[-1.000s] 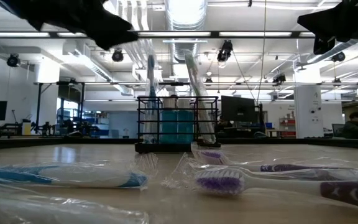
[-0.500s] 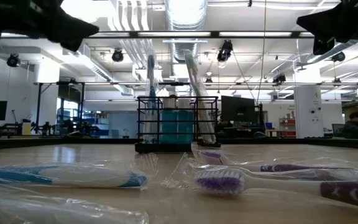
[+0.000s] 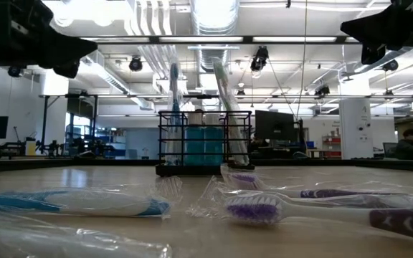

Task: Pick & Place toothbrushing station
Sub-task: Put the top purple toothbrush into the black mesh organizer

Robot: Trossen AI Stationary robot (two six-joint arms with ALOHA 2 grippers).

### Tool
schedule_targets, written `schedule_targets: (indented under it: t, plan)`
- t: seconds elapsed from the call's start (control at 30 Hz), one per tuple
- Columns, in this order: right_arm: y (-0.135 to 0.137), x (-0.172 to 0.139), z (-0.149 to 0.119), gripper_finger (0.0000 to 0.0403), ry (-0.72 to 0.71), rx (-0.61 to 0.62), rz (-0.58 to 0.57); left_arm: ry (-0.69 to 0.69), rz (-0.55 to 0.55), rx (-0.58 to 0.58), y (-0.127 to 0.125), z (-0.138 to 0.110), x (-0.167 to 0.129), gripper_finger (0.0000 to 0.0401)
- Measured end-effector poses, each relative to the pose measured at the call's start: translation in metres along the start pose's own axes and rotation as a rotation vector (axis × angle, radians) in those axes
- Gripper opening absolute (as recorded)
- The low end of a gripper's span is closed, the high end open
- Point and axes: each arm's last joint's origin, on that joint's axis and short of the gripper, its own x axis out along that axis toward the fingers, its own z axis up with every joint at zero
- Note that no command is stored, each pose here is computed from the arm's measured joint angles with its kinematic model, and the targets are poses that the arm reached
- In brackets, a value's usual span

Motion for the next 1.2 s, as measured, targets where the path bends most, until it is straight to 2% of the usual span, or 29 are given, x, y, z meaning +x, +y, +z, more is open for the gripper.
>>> schedule_targets:
  t: [0.27,0.57,1.0,1.1,1.2]
  plan:
    - [0.0,0.0,-0.001,0.0008,0.014,0.03,0.0,0.001,0.024,-0.007,-0.001,-0.013,-0.003,0.0002]
    - [0.0,0.0,-0.004,0.0008,0.044,-0.014,0.0,-0.025,0.032,-0.009,-0.001,-0.011,-0.007,0.0002]
    - [-0.002,0.0,-0.004,0.0008,0.044,0.022,-0.063,-0.026,0.035,0.033,-0.001,-0.011,-0.007,0.0002]
    - [-0.004,-0.001,-0.002,0.0008,0.06,0.054,-0.121,-0.026,0.093,0.009,0.001,-0.011,-0.007,0.0002]
    - [-0.004,0.001,0.013,0.0008,0.122,0.087,-0.157,-0.018,0.162,0.005,0.003,-0.012,-0.007,0.0003]
